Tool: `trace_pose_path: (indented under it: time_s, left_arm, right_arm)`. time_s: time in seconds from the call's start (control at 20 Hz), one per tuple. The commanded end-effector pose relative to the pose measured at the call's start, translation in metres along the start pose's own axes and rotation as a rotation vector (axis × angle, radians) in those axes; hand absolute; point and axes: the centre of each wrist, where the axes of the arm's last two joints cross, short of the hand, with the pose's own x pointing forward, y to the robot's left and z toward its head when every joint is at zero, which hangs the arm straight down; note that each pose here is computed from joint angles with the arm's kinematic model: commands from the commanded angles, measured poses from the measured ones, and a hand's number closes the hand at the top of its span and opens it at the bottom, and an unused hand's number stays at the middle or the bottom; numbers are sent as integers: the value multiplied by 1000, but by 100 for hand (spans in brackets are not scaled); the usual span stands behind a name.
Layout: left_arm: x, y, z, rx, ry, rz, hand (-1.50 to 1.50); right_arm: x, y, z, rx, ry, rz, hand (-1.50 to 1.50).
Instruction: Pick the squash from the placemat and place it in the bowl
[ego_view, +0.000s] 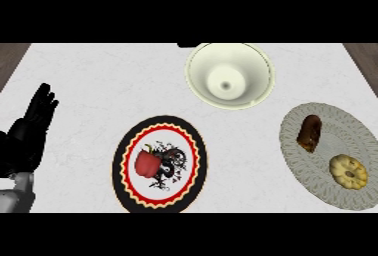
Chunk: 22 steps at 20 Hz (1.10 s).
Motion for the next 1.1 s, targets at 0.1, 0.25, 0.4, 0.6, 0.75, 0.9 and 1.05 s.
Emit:
trace_pose_path:
  time_s: [0.1,0.25,0.4,0.6,0.75,0.9,1.05]
  left_arm:
    - [9,4,-2,-21,-6,-4,0]
    - [9,-5,-3,-45,-33,4,0]
    - [19,-18,-6,-63,-23,11,0]
    - [15,-24,-3,-67,-25,10,0]
    - [8,-16,-11,-50,-37,7,0]
    - [10,-14,-17,-58,-37,-1,0]
    - [3,-7,-21,-44,-21,8,0]
  right_arm:
    - [29,-20,-13,225,110,178,-150]
    - [33,-15,-22,310,183,221,-150]
    - [46,4,-24,401,201,216,-150]
    - [40,18,-42,518,221,222,-150]
    - [29,21,-51,624,286,283,-150]
    - [51,59,-51,675,297,305,-150]
    - [54,65,-62,702,303,343,-150]
